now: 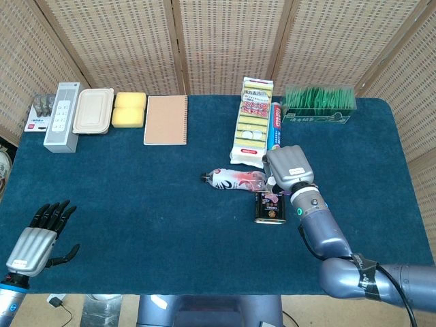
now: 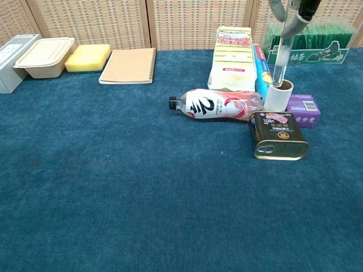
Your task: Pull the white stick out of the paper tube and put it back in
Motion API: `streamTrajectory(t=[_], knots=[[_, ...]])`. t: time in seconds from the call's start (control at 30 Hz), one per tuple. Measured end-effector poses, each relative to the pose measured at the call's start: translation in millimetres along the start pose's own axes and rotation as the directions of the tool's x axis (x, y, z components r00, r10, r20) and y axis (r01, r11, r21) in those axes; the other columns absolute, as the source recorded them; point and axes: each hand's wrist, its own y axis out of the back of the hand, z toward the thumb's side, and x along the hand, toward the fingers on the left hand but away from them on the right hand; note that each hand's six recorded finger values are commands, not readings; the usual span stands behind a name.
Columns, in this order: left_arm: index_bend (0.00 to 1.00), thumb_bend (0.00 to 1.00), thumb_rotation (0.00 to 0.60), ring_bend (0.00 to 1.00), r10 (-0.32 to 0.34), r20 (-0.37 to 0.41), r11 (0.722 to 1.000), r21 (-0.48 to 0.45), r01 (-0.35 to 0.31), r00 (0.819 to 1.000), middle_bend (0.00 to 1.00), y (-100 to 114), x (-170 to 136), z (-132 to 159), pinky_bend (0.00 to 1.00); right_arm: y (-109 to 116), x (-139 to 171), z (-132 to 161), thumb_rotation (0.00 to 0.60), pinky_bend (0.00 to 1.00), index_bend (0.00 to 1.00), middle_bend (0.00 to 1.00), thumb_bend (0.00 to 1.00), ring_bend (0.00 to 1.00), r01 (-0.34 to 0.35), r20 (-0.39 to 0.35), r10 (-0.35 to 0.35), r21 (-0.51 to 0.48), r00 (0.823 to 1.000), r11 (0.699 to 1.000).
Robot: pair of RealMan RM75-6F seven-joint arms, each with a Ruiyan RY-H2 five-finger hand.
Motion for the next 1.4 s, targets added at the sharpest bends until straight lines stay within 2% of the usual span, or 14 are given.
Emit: streamTrajectory(t=[0.43,0.97,1.4], knots=[[0.01,0.31,0.34,0.0,-0.01,-0.013,1.0,-0.003,0.01,1.0,0.0,-1.3,3.8,-2.8,0.04,-4.3,-20.2,-12.3,0.6,0.96,0.82,0.95,0.38,1.0,-0.011,0.047,0.011,-0.009,0.999,1.0],[0.01,0.31,0.348,0.0,-0.02,-0.022,1.0,0.002,0.02,1.0,0.0,-3.1,6.0,-3.0,0.04,-21.5,-31.5,-26.8,0.6,0.96,0.82,0.95,0.38,1.0,-0.053,0.077,0.053,-0.005,0.996,0.999],[0.01,0.31,0.341,0.0,-0.015,-0.023,1.0,-0.003,0.015,1.0,0.0,-1.1,6.1,-4.6,0.04,-32.3,-35.4,-22.0,0.6,0.96,0.82,0.95,0.38,1.0,-0.08,0.072,0.08,-0.005,0.994,0.997]])
